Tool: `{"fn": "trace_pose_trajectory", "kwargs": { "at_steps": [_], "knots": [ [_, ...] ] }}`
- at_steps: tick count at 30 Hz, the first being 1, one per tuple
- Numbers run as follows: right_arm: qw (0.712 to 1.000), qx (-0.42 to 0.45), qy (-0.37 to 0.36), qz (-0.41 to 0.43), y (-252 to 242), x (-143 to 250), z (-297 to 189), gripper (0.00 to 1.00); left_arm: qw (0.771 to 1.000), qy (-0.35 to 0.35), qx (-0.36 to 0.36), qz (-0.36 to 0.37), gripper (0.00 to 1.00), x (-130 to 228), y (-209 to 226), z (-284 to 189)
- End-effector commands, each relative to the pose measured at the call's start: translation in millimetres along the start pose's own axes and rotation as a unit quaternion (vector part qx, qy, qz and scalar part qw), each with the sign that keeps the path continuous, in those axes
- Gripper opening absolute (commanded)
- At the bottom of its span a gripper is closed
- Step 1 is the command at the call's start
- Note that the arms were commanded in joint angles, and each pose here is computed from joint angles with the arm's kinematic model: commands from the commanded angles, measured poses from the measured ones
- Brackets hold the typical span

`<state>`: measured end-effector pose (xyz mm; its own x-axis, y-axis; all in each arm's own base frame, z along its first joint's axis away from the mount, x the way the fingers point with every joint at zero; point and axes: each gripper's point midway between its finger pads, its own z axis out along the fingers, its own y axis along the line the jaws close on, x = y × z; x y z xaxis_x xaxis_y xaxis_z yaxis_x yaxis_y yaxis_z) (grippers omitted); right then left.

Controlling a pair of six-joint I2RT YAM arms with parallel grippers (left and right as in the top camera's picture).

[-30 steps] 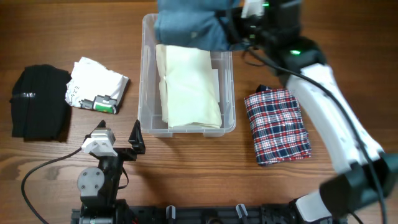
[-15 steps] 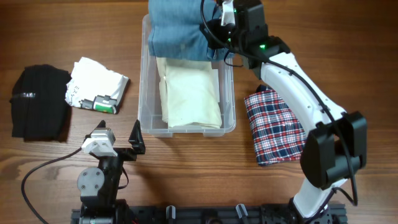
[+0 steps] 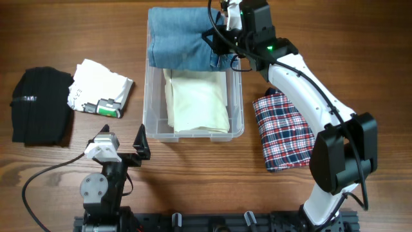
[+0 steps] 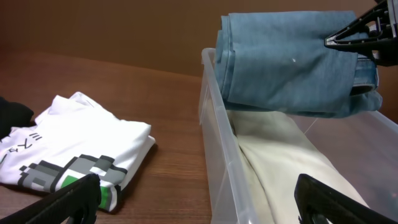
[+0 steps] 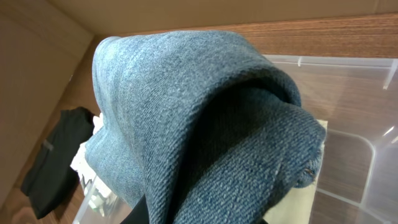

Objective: Pack container
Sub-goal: 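Lower the jeans into the bin's upper half and release them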

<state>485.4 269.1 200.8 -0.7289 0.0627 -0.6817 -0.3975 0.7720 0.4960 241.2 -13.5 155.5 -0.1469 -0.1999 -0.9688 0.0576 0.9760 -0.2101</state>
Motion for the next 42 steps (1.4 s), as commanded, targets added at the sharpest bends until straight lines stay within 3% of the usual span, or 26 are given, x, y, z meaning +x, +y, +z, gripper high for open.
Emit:
{"fn": "trace_pose_trajectory", "kwargs": {
  "at_steps": [1,13,14,16,19,23,25,36,37,39,40,42],
  "knots": [
    [0.999,-0.042,-0.013,-0.001,22.3,-16.7,-2.6,0.04,1.000,-0.001,0.001,0.012,1.00,1.0,-0.6,0.1],
    [1.000,-0.003,0.011,-0.003,-8.6,5.4,27.0,0.05,1.000,-0.001,0.001,0.012,1.00,1.0,-0.6,0.1],
    [1.000,0.006,0.007,-0.006,-11.8,3.5,26.3,0.10,1.000,-0.001,0.001,0.012,1.00,1.0,-0.6,0.1],
    [1.000,0.028,0.003,-0.009,-20.2,1.8,24.7,0.41,1.000,-0.001,0.001,0.012,1.00,1.0,-0.6,0.1],
    [0.998,0.057,0.001,-0.020,-30.6,2.0,23.9,0.62,1.000,-0.001,0.001,0.012,1.00,1.1,-0.6,0.1],
    [0.994,0.095,0.001,-0.050,-43.7,2.4,21.9,0.80,1.000,-0.001,0.001,0.012,1.00,1.0,-0.6,0.1],
    [0.993,0.099,0.000,-0.061,-45.1,1.2,21.3,0.81,1.000,-0.001,0.001,0.012,1.00,1.0,-0.6,0.1],
    [0.973,0.143,-0.100,-0.148,-10.4,-73.5,-42.9,0.69,1.000,-0.001,0.001,0.012,1.00,1.0,-0.6,0.1],
    [0.972,0.139,-0.103,-0.157,-2.6,-74.6,-46.7,0.62,1.000,-0.001,0.001,0.012,1.00,1.0,-0.6,0.1],
    [0.971,0.135,-0.095,-0.174,6.5,-70.0,-46.5,0.34,1.000,-0.001,0.001,0.012,1.00,1.0,-0.6,0.1],
    [0.970,0.133,-0.088,-0.183,10.2,-65.6,-44.4,0.05,1.000,-0.001,0.001,0.012,1.00,1.0,-0.6,0.1],
    [0.969,0.140,-0.072,-0.191,13.4,-55.6,-39.3,0.04,1.000,-0.001,0.001,0.012,1.00,1.0,-0.6,0.1]
  ]
}}
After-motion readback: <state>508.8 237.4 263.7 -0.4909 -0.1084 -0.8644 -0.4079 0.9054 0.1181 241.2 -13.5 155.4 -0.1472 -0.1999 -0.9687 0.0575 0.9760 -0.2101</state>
